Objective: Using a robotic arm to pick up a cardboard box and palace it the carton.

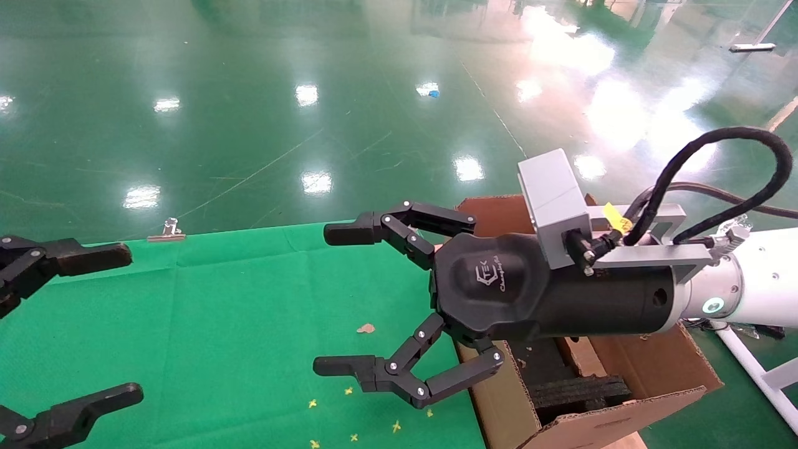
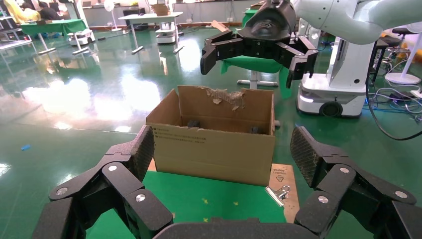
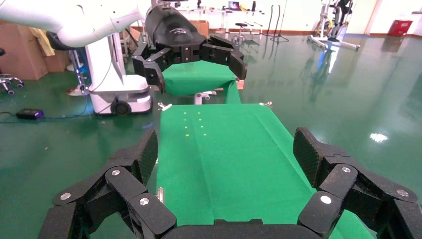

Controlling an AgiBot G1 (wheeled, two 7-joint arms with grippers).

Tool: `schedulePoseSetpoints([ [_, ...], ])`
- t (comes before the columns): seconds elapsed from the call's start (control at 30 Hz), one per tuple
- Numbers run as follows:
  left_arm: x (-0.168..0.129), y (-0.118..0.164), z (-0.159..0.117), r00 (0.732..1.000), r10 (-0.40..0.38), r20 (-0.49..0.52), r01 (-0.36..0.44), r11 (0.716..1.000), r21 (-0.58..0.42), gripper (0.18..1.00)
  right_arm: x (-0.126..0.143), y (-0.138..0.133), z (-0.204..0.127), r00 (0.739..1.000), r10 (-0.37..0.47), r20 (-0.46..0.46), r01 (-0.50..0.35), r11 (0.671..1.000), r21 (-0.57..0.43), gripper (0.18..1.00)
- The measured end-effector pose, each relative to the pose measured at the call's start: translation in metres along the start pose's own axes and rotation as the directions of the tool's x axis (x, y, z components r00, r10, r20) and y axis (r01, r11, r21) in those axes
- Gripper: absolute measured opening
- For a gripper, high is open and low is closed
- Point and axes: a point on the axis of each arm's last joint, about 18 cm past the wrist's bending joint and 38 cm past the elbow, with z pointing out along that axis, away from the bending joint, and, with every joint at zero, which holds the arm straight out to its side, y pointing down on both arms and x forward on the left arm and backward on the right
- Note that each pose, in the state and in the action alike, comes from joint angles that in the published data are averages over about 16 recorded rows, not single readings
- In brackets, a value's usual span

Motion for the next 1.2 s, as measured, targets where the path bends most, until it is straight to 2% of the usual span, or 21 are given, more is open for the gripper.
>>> schedulePoseSetpoints([
  [1.2, 0.0000, 0.0000, 0.0000, 1.000, 0.000, 0.000, 0.000, 1.000, 0.000, 1.001, 0.0028, 0.0009, 0.0005, 1.000, 0.006, -0.004, -0.006, 1.000, -0.005, 1.000],
])
